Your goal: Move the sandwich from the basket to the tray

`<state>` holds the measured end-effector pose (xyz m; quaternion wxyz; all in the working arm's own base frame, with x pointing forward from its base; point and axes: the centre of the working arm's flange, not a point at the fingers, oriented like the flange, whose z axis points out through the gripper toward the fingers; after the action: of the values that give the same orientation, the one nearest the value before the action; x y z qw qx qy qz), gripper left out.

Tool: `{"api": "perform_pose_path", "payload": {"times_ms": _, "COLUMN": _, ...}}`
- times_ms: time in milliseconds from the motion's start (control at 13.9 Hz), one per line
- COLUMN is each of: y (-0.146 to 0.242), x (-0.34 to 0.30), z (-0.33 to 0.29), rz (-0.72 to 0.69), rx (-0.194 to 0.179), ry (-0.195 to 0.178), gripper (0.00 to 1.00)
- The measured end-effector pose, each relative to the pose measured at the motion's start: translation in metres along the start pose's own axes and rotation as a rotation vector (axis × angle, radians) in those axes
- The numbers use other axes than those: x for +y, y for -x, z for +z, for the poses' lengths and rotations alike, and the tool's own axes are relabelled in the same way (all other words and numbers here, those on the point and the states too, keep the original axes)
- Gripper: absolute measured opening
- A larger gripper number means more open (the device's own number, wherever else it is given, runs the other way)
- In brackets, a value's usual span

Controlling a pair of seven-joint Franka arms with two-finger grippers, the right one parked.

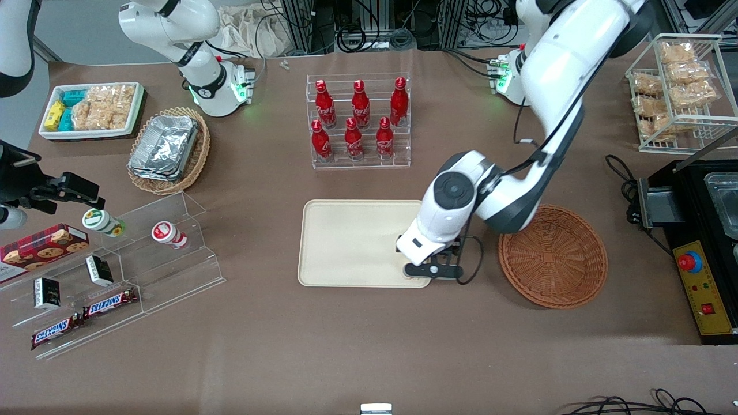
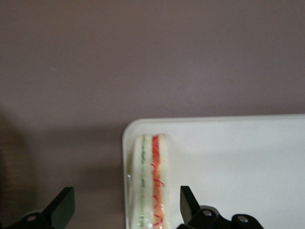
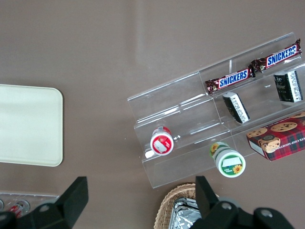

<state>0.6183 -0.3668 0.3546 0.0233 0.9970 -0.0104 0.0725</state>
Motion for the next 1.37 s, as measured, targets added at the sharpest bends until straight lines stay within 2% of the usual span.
{"api": "perform_pose_path", "payload": {"times_ms": 144, "y": -0.015, "x": -0.045, "z": -0.052, "rz": -0.077, "rx": -0.014, "ry": -0.053, "gripper": 1.0}}
{"api": "perform_pose_path", "payload": {"times_ms": 361, "y": -0.03, "x": -0.112, "z": -0.111, "rz": -0.139, "rx": -0.04, "ry": -0.049, "gripper": 1.0}}
{"api": "perform_pose_path", "payload": {"times_ms": 505, "y": -0.032, "x": -0.153, "z": -0.136, "rz": -0.145, "rx": -0.078, "ry": -0.056, "gripper": 1.0}}
{"api": "perform_pose_path", "payload": {"times_ms": 722, "y": -0.029, "x": -0.22, "z": -0.173, "rz": -0.109, "rx": -0.148, "ry": -0.044, "gripper": 1.0}}
{"api": "perform_pose_path", "payload": {"times_ms": 866, "y": -0.023, "x": -0.262, "z": -0.198, "rz": -0.096, "rx": -0.173, "ry": -0.053, "gripper": 1.0}}
{"api": "perform_pose_path", "payload": {"times_ms": 1010, "y": -0.014, "x": -0.291, "z": -0.219, "rz": -0.108, "rx": -0.186, "ry": -0.059, "gripper": 1.0}}
{"api": "perform_pose_path", "payload": {"times_ms": 1155, "y": -0.005, "x": -0.318, "z": -0.233, "rz": -0.143, "rx": -0.184, "ry": -0.039, "gripper": 1.0}}
{"api": "perform_pose_path", "payload": {"times_ms": 1371, "y": 0.013, "x": -0.322, "z": -0.241, "rz": -0.148, "rx": -0.188, "ry": -0.038, "gripper": 1.0}}
